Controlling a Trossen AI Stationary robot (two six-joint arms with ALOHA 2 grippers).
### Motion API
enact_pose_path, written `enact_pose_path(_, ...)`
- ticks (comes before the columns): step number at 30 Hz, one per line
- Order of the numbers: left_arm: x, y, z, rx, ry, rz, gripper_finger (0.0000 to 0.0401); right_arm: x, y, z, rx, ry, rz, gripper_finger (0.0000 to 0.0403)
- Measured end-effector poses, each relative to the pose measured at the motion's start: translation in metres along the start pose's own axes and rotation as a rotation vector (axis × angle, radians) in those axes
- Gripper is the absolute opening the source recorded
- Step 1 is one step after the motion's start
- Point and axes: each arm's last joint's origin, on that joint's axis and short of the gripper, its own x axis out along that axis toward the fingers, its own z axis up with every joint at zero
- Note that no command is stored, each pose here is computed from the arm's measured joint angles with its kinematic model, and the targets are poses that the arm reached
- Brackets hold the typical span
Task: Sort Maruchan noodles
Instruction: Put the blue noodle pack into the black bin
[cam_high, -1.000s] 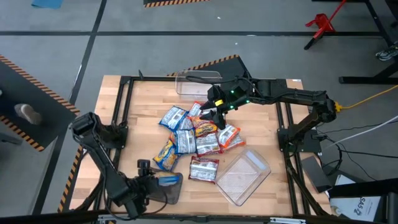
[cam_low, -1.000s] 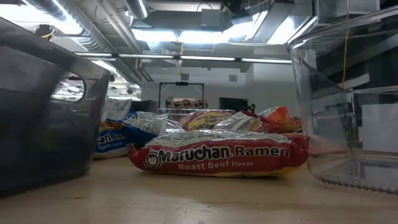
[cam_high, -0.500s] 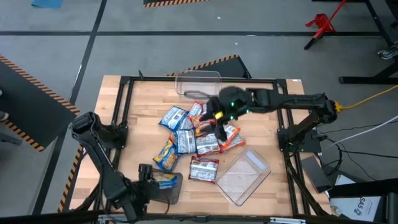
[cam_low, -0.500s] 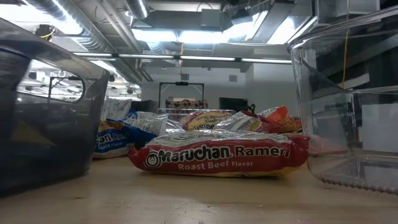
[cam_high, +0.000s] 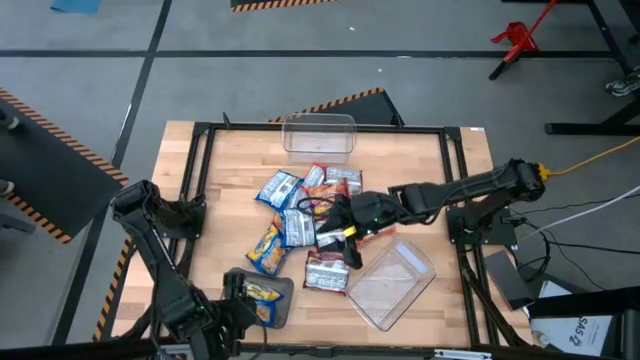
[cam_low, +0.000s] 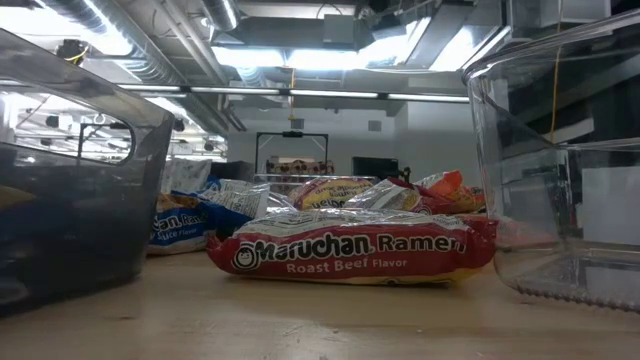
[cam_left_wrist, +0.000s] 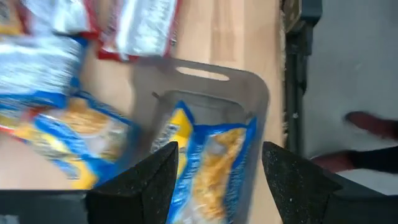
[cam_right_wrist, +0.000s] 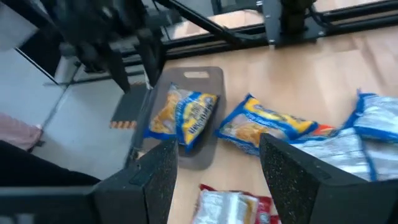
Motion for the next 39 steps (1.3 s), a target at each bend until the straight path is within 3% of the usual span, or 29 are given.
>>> enact_pose_path(4,0.020,0.000,-0.014,-0.030,0.025,-0.033,0.0226,0.007,0.004,-0.015,0.019,0.017,-0.001,0.0211)
enact_pose_path(13,0.052,0.021,-0.035,-0.006,0.135,0.043,0.0226,0.010,0.005,-0.023,0.048,0.030,-0.006,0.0211)
enact_pose_path(20,0.069,0.026,-0.035,0.043,0.199,-0.064,0.0226,0.010,0.005,-0.023,0.044,0.034,-0.005,0.0211)
enact_pose_path(31,0.088,0.050,-0.028,-0.016,0.288,-0.022,0.0226,0.009,0.004,-0.023,0.043,0.037,-0.008,0.0211)
enact_pose_path(39,0.078,0.043,-0.010,-0.033,0.243,-0.055,0.0226,0.009,0.004,-0.023,0.043,0.037,-0.008,0.0211)
